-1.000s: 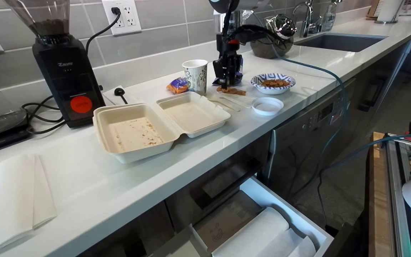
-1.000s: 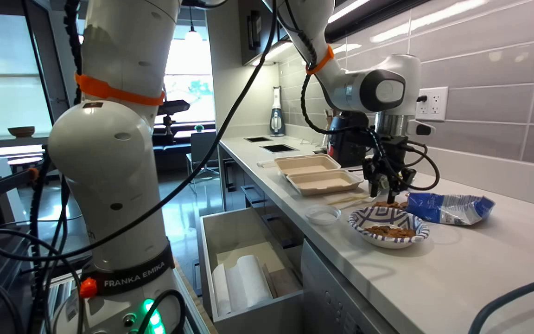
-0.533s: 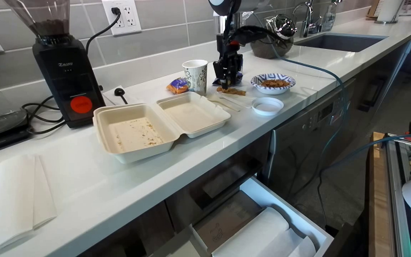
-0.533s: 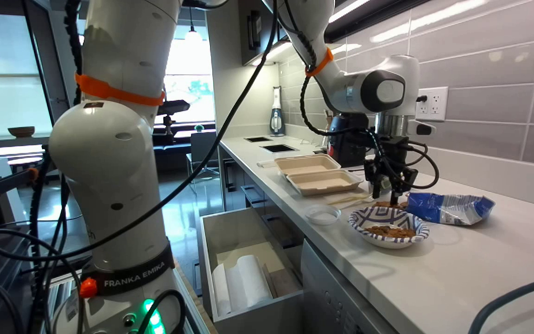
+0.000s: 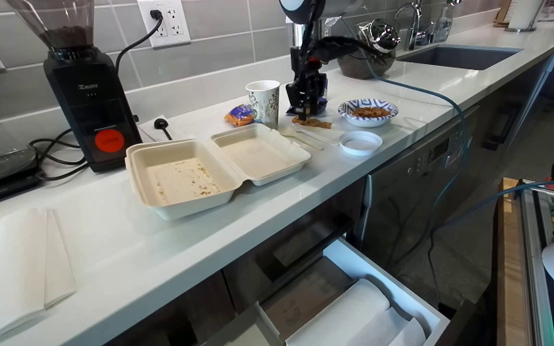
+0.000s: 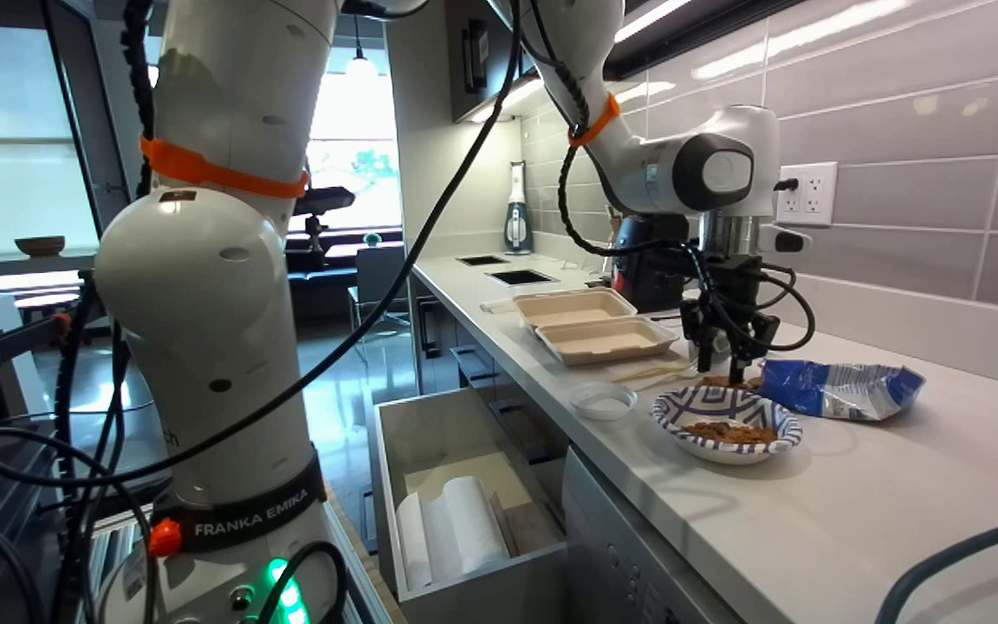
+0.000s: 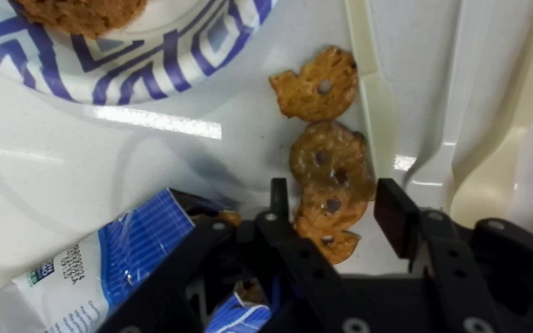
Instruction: Move the cookie on the counter to the slightly to the left
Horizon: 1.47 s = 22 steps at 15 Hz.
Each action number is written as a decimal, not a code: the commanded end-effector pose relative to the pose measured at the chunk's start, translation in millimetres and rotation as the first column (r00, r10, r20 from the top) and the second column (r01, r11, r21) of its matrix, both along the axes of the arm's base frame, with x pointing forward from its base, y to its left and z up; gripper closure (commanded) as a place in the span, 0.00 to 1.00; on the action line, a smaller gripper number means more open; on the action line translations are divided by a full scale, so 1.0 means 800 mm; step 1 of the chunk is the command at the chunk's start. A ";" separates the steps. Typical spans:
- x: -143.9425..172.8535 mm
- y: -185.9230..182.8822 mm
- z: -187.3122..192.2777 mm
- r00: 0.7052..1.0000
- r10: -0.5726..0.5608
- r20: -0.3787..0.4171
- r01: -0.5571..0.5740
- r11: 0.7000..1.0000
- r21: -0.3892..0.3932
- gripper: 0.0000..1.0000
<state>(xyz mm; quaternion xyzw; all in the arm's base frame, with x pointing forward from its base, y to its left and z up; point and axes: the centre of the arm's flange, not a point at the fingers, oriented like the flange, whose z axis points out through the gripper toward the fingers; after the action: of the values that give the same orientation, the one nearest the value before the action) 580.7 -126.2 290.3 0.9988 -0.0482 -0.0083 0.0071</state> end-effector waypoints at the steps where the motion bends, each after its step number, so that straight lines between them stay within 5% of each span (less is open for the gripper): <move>1: 0.003 0.006 -0.009 1.000 -0.008 0.004 0.008 1.000 -0.027 0.44; 15: 0.018 0.010 -0.021 1.000 -0.016 0.016 0.017 0.998 -0.054 0.38; 22: 0.020 0.010 -0.025 1.000 -0.027 0.016 0.028 0.998 -0.062 0.44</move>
<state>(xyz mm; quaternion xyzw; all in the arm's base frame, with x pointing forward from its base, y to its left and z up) 591.1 -119.1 275.1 0.9981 -0.0571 -0.0028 0.0241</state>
